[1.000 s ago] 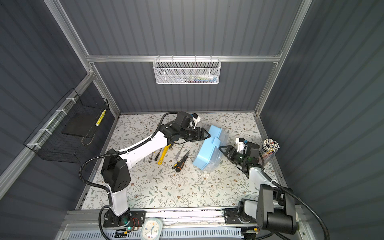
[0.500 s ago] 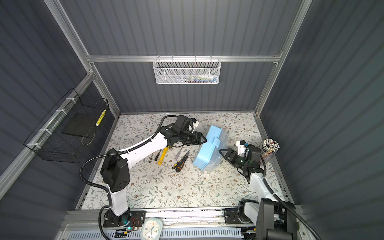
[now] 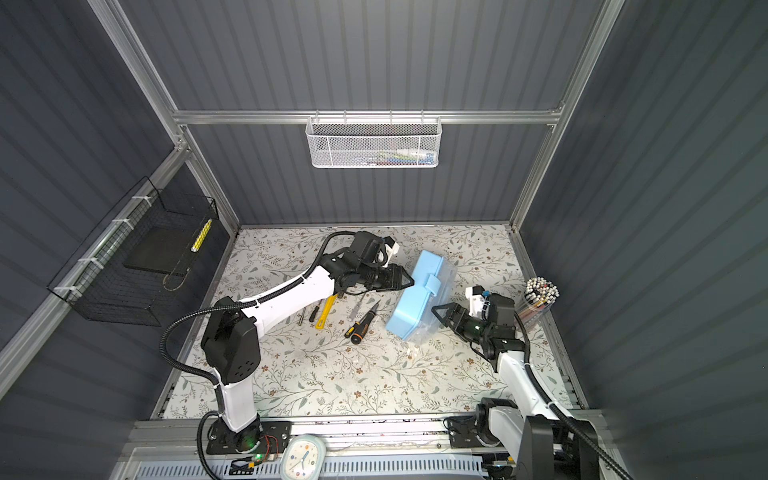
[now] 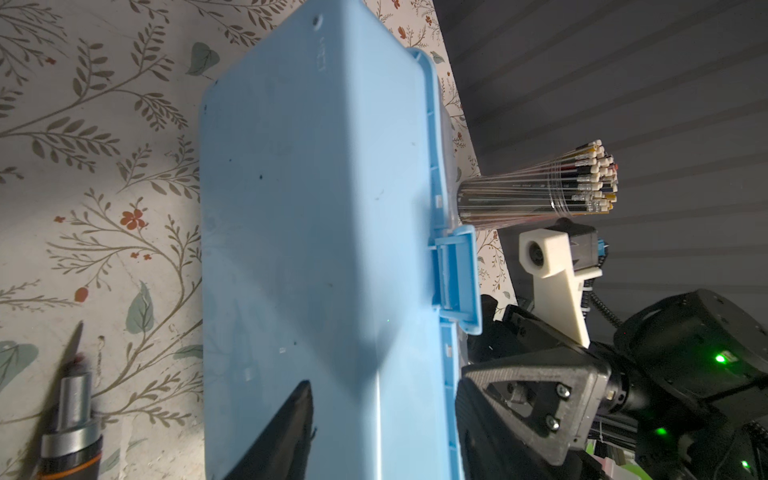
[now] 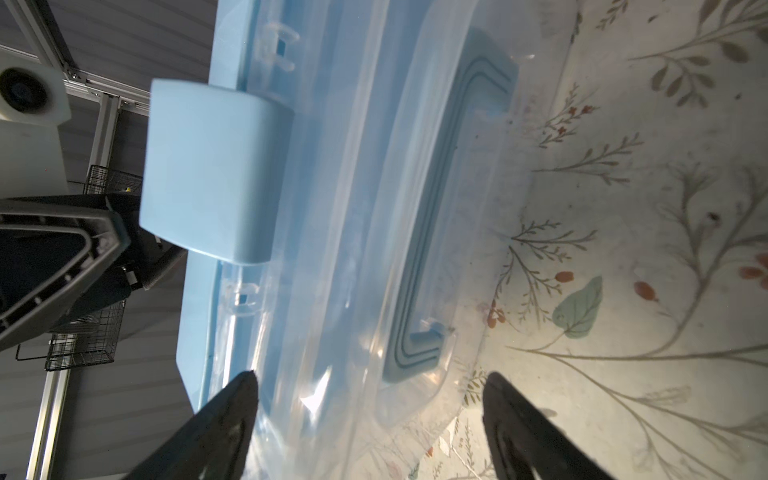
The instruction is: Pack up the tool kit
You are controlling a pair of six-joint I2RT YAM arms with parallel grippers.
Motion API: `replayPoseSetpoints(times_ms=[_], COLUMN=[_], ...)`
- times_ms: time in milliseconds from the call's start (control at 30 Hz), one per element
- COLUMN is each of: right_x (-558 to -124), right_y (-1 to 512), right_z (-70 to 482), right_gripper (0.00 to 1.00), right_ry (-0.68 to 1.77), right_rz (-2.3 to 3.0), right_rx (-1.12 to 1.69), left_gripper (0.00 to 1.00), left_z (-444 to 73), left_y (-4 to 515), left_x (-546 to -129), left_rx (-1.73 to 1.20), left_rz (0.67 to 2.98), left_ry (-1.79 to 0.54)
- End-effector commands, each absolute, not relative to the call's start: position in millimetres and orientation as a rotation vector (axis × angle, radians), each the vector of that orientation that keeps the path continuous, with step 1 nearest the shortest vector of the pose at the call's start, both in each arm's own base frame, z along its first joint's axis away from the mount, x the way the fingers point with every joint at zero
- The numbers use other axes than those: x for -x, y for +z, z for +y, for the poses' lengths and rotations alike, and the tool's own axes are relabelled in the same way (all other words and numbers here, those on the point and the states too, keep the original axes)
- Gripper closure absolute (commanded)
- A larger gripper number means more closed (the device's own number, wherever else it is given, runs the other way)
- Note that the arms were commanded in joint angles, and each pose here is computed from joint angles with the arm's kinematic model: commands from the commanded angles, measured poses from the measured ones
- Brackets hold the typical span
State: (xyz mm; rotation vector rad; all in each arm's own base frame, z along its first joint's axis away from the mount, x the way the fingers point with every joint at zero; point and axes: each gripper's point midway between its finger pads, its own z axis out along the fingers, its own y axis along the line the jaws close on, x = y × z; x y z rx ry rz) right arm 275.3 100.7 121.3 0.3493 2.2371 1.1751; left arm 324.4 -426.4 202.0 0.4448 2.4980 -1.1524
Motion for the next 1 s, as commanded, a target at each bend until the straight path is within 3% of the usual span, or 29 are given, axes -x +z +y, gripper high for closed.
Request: replayPoseSetpoints(times_ms=[0, 300, 667, 967], right_x=[-284, -296, -287, -294], right_y=[132, 132, 137, 130], right_z=[101, 106, 102, 106], right_gripper=[0.17, 0.21, 0.18, 0.20], right_ry=[1.171, 1.235, 1.171, 1.223], right_rz=[2.208, 2.172, 2.194, 2.193], right_rx=[-0.332, -0.317, -0.305, -0.319], left_gripper=[0.47, 0.52, 0.51, 0.52], left_z=[-432, -430, -423, -434], left_y=[187, 168, 169, 169], left_x=[-319, -317, -317, -315], left_rx=[-0.480, -0.482, -0.467, -0.439], left_rz=[2.516, 2.557, 2.546, 2.528], left_ry=[-1.178, -1.160, -1.141, -1.251])
